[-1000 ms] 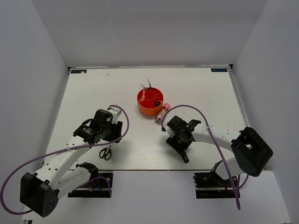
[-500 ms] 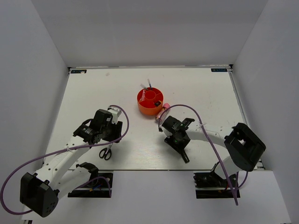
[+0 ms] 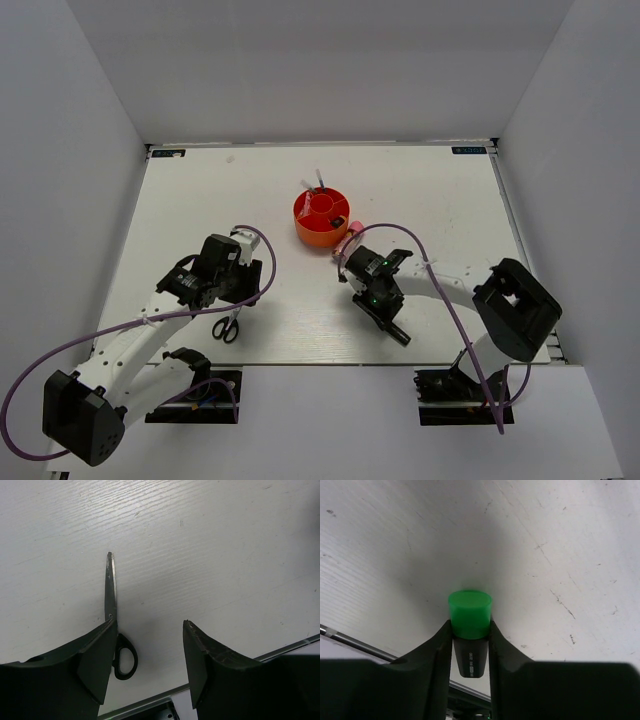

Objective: Sort the stationery into containers
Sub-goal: Pick up the stationery from the center of the board, then place the stationery in the storage box.

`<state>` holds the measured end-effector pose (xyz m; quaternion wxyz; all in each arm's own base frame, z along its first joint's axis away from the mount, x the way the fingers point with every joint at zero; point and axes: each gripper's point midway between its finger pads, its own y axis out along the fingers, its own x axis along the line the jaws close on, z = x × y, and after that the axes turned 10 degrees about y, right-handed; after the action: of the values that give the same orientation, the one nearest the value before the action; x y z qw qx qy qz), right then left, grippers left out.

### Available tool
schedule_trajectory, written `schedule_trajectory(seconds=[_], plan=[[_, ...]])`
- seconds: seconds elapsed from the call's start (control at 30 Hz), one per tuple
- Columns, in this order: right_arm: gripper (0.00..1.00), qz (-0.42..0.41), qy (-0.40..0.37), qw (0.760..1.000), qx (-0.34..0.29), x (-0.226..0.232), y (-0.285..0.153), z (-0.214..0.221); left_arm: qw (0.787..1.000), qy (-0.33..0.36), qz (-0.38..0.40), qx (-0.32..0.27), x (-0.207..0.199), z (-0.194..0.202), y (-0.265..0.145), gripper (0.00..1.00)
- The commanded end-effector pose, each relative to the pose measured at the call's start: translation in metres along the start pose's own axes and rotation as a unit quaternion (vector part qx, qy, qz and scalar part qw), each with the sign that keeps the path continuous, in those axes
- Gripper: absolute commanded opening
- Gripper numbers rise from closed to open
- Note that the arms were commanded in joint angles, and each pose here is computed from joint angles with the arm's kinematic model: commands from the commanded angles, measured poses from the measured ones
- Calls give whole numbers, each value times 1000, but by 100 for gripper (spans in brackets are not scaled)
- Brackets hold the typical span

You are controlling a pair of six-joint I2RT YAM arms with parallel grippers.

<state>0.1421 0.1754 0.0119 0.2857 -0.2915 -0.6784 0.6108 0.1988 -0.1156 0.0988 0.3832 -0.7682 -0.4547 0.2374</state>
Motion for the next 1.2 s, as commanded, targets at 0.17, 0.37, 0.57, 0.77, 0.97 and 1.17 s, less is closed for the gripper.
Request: schedule_trajectory(seconds=[0.17,0.37,0.57,0.77,0.97,1.17], plan=[[0,-21,-15,999,-31,2,-11,-13,1000,3,-4,-18,2,-9,-6,66],[0,-14,-55,977,-204,-3,-80,-89,1000,4,-7,-10,3,-6,-4,66],[0,40,-71,922,-377,-28,-150,-165,1000,4,-9,-8,4,-6,-4,66],[0,66,-44,855,-513,-52,-197,-231,1000,6,-10,0,4,-3,-2,66],[0,31,11,826,-563,-72,-226,-297,1000,8,-22,8,9,-1,0,66],[0,-33,14,817,-575,-82,-232,-335,1000,10,-25,14,10,0,1,66]])
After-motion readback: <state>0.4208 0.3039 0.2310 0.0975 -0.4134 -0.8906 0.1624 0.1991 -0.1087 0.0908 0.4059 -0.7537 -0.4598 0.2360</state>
